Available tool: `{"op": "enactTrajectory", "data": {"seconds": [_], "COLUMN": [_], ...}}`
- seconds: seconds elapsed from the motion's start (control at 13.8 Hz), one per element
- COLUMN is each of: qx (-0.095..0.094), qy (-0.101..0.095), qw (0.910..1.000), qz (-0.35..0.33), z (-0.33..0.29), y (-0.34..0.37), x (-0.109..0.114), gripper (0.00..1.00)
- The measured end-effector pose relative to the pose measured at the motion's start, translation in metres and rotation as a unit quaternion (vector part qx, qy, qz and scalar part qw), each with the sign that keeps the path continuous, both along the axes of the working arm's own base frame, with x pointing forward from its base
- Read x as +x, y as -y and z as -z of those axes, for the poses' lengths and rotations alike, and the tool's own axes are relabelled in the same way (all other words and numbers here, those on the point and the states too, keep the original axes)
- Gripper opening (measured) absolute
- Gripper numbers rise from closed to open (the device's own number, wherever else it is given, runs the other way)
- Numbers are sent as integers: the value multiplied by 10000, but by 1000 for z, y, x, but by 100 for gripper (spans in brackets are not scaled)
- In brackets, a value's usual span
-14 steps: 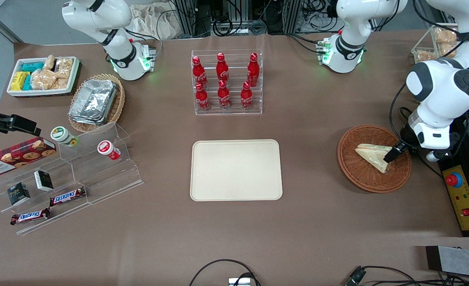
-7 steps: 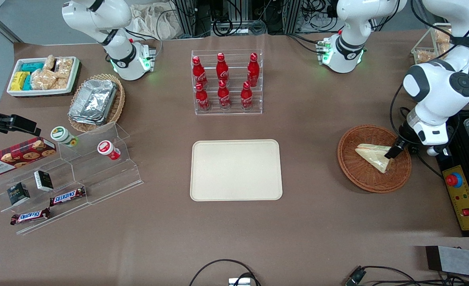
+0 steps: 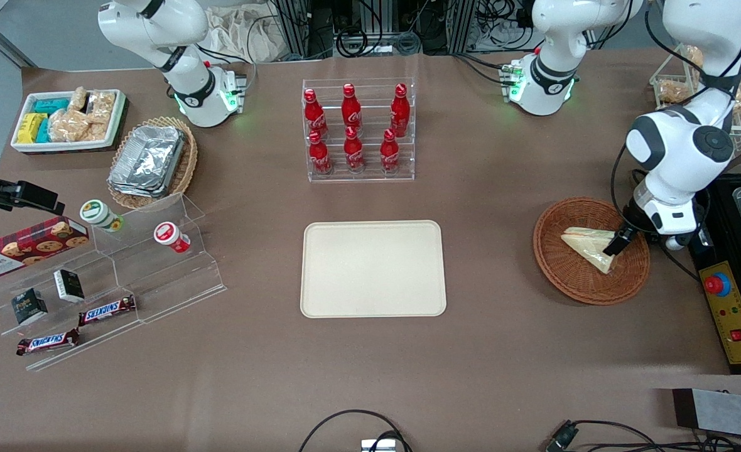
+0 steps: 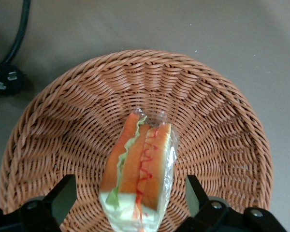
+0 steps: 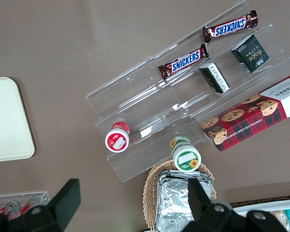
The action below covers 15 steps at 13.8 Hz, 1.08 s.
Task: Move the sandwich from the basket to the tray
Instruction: 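Lift the sandwich with the left gripper and carry it toward the cream tray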
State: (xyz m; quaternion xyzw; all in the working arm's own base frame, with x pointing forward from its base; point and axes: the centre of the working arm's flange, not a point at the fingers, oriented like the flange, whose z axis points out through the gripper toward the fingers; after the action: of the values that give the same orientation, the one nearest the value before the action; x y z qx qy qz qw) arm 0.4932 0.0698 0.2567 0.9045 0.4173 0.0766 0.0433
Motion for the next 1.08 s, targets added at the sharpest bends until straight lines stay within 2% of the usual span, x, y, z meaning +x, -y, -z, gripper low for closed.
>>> {"op": "enactTrajectory", "data": {"seconds": [0.29,0.36,0.65,1.01,1.08], "qx": [-3,-5,-10,1,11], "qy": [-32,-35,-28,10,7], "qw": [10000,10000,10000,9998,9996], "qz": [12,18,91,196,284], "z": [13,13,13,9,6], "y": [2,3,10,17,19], "x": [0,0,1,3,3], "gripper": [100,93,47,19,19]}}
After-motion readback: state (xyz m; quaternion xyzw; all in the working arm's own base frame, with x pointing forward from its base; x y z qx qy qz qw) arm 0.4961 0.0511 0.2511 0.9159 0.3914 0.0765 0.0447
